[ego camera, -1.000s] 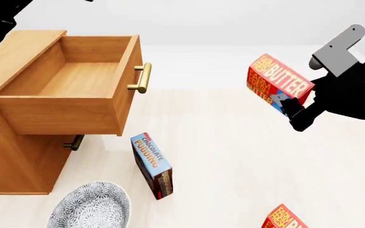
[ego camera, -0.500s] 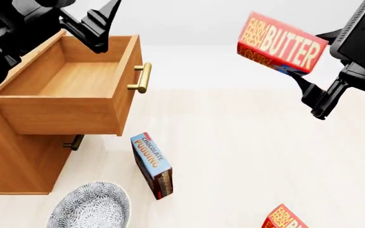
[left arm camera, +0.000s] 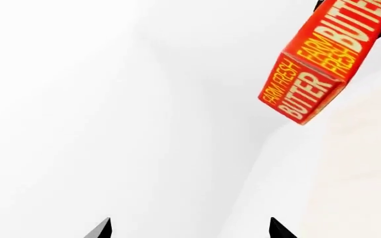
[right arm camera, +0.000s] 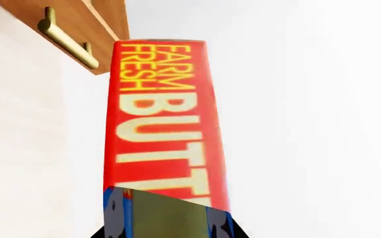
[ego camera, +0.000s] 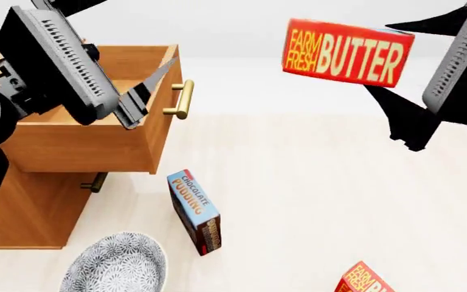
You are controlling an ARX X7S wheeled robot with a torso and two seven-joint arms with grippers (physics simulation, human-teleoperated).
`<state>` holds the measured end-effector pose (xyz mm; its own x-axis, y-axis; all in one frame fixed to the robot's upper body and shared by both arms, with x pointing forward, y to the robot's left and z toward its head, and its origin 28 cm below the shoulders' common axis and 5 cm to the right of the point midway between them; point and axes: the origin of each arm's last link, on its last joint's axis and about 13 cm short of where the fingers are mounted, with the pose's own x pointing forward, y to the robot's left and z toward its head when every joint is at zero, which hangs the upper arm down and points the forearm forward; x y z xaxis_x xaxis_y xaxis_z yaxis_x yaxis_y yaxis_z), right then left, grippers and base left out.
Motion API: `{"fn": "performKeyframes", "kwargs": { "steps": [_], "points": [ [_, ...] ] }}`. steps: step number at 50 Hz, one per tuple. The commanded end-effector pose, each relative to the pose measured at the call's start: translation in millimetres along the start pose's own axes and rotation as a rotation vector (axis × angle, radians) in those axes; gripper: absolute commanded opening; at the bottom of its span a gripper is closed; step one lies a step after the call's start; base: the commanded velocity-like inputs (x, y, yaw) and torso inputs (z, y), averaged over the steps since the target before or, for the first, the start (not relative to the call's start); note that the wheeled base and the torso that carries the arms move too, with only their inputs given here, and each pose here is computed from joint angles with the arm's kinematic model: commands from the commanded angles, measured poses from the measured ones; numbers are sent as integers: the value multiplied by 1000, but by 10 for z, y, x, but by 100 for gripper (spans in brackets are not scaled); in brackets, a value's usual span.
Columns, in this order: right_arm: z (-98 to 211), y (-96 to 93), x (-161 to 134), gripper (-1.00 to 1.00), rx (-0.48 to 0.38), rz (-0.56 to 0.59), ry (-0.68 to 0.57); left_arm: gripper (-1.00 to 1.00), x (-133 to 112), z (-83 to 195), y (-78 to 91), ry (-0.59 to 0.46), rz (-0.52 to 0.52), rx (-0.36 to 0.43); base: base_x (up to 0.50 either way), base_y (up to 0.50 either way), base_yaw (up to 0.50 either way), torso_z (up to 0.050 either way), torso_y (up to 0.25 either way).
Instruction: Put the butter at the front in the top drawer of the cabinet and close it.
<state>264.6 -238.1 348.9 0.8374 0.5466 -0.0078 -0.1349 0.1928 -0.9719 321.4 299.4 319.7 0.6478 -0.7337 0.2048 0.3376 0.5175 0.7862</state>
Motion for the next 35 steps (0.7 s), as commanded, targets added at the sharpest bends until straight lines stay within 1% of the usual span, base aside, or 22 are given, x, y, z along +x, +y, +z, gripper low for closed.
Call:
{"fn": "performKeyframes", "kwargs": {
  "steps": [1,8,18,30,35],
  "points": [
    [128,-85,-61,-100,-146,-49,-84,100,-36,-32,-76,-57,-74,115,0,0,0,0,0],
    [171,-38,-61,-100,-160,-26,-108,100,-17,-19,-114,-88,-123,178,0,0,0,2,1],
    [231,-7,-37,-100,-167,-9,-146,100,-6,-13,-158,-132,-225,322,0,0,0,0,1],
    [260,30,11,-100,-164,-5,-176,100,15,-9,-205,-167,-304,399,0,0,0,0,1],
    [276,42,15,-100,-166,2,-183,100,44,8,-207,-179,-308,402,0,0,0,2,2]
  ]
}}
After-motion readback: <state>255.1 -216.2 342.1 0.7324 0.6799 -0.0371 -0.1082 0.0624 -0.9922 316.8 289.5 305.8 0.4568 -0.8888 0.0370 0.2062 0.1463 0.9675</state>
